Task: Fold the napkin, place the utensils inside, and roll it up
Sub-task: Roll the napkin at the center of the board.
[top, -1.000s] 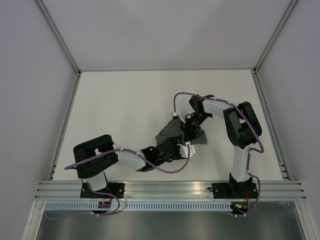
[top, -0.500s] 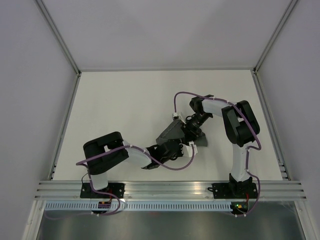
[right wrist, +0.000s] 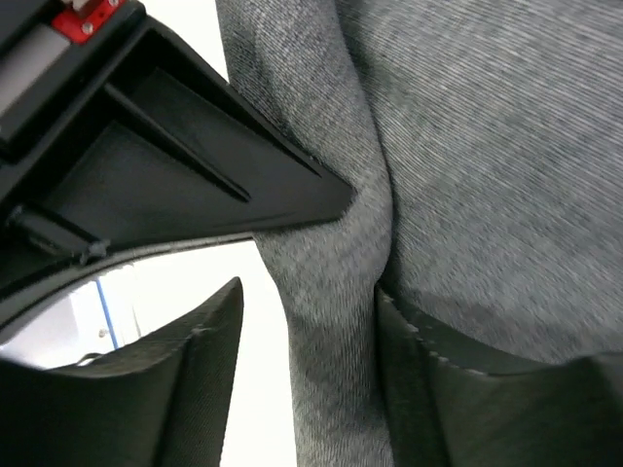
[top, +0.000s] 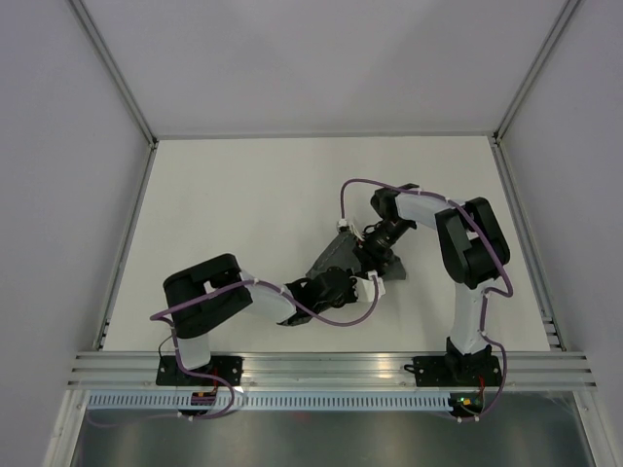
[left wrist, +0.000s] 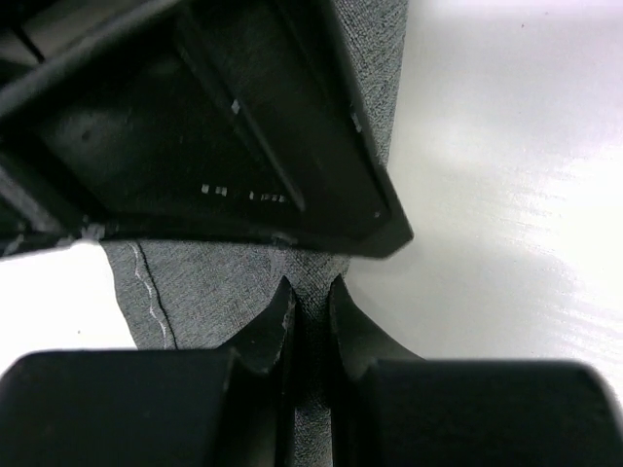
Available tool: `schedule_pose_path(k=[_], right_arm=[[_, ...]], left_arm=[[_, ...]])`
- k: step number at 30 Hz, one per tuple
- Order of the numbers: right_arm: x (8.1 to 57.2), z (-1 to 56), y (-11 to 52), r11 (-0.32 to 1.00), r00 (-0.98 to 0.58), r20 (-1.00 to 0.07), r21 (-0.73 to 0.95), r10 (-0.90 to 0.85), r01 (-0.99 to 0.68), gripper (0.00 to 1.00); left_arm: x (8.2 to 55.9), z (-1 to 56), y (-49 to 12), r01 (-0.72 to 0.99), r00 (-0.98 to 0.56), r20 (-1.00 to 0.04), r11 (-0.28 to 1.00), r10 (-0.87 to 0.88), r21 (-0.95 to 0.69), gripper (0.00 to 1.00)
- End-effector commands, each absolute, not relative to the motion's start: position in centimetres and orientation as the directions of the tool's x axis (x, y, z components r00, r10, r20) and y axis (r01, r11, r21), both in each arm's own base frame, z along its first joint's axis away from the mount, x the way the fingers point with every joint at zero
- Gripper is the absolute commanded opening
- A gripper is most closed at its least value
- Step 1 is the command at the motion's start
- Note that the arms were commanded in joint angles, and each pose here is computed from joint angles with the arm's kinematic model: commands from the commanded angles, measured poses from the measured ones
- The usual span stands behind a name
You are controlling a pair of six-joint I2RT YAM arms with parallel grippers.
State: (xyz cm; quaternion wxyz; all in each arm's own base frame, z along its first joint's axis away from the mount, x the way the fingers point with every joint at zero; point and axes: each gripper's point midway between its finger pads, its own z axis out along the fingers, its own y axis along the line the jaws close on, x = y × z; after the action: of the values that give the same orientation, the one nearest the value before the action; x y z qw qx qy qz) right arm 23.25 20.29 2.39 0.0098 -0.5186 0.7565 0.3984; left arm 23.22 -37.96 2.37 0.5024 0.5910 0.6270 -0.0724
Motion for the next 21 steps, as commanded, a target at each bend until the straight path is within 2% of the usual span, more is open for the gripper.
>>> schedule_pose_path(k=[1,7,11,16,21], right_arm=[[26.0,2.6,19.0,0.176,-0.403,-0.472,0.454,-0.784,-0.873,0.61],[30.0,8.5,19.5,0.246,-0.448,-0.639,0.384,-0.625,-0.890,0.70],[31.8,11.8,18.5,0.304,-0.447,-0.716,0.330,-0.536,-0.893,0.71],[33.0,14.7,15.9,0.365,-0.457,-0.785,0.316,-0.418,-0.876,0.72],[32.0,15.2,12.8,0.390,-0.415,-0.807,0.252,-0.421,-0.885,0.72]], left_arm=[[20.3,-1.0,-37.7,0.913,0.073,-0.739,0.253,0.669,0.319,0.02],[19.3,-1.7,-37.8,0.947,0.015,-0.752,0.232,0.659,0.222,0.02],[19.1,-2.1,-37.8,0.960,-0.029,-0.753,0.227,0.658,0.162,0.02],[18.5,-2.6,-38.3,0.982,-0.090,-0.745,0.183,0.661,0.044,0.02],[18.6,-3.6,-38.0,0.984,-0.160,-0.711,0.171,0.684,-0.056,0.02]])
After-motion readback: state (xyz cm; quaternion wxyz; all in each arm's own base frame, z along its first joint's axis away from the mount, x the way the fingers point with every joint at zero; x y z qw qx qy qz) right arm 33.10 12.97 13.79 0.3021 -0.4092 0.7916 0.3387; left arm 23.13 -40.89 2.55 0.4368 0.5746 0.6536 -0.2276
